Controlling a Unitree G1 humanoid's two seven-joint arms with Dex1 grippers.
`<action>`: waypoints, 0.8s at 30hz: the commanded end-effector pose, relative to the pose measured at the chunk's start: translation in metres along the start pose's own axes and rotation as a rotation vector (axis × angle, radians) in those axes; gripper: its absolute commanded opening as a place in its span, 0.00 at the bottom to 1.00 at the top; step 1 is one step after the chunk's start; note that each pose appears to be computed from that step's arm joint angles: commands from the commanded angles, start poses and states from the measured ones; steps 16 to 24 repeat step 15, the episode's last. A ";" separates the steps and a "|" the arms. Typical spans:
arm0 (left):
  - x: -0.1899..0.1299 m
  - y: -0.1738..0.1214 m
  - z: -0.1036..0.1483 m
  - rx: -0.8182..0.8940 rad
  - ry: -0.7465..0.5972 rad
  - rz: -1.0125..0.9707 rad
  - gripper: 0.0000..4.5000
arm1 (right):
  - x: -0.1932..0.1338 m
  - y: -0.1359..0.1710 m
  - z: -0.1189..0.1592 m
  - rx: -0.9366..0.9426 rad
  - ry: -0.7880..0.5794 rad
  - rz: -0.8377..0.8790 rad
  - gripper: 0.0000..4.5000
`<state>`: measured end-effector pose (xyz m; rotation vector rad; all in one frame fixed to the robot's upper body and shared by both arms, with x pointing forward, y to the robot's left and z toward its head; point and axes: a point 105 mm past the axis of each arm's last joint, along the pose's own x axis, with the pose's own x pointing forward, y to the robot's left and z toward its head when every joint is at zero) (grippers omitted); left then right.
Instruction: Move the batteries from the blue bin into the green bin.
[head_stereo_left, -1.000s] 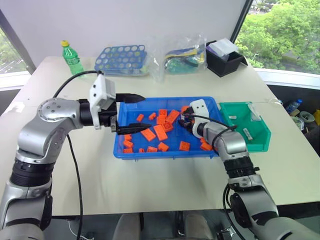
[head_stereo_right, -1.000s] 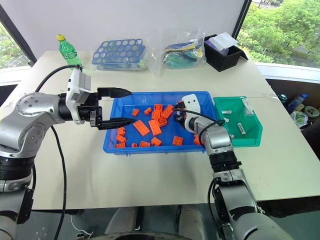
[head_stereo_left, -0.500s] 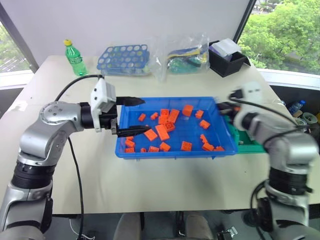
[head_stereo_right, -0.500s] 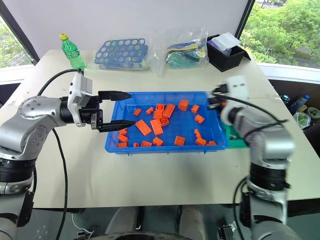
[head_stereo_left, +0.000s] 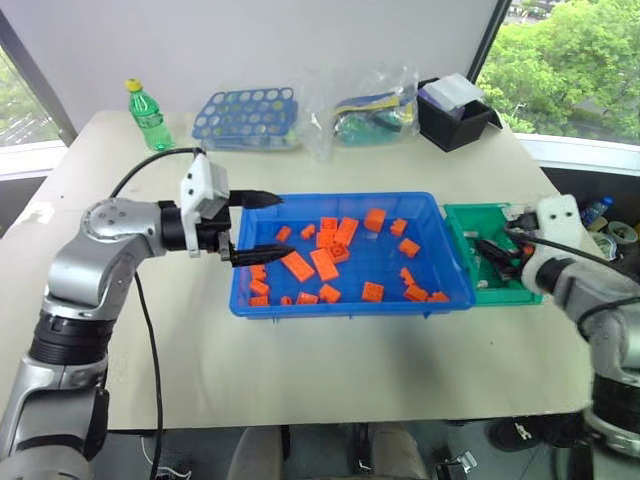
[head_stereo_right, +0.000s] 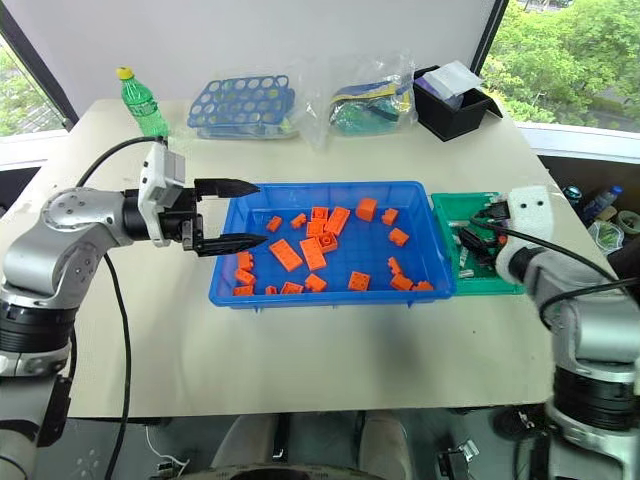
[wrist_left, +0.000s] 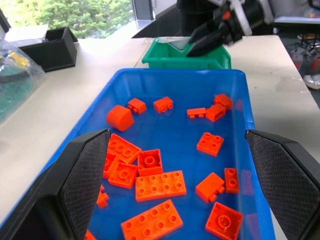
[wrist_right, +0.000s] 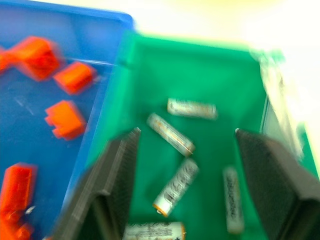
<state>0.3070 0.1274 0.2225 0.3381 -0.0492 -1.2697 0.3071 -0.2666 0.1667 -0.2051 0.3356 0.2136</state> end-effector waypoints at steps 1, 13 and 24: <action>-0.012 0.003 0.019 0.017 -0.046 0.012 1.00 | -0.045 0.036 0.025 -0.173 -0.087 0.369 0.66; -0.045 0.004 0.007 -0.037 0.018 0.088 1.00 | -0.080 0.015 0.018 -0.192 -0.039 0.514 0.66; -0.049 0.005 0.003 -0.022 0.052 0.122 1.00 | -0.076 0.019 0.020 -0.187 -0.065 0.523 0.66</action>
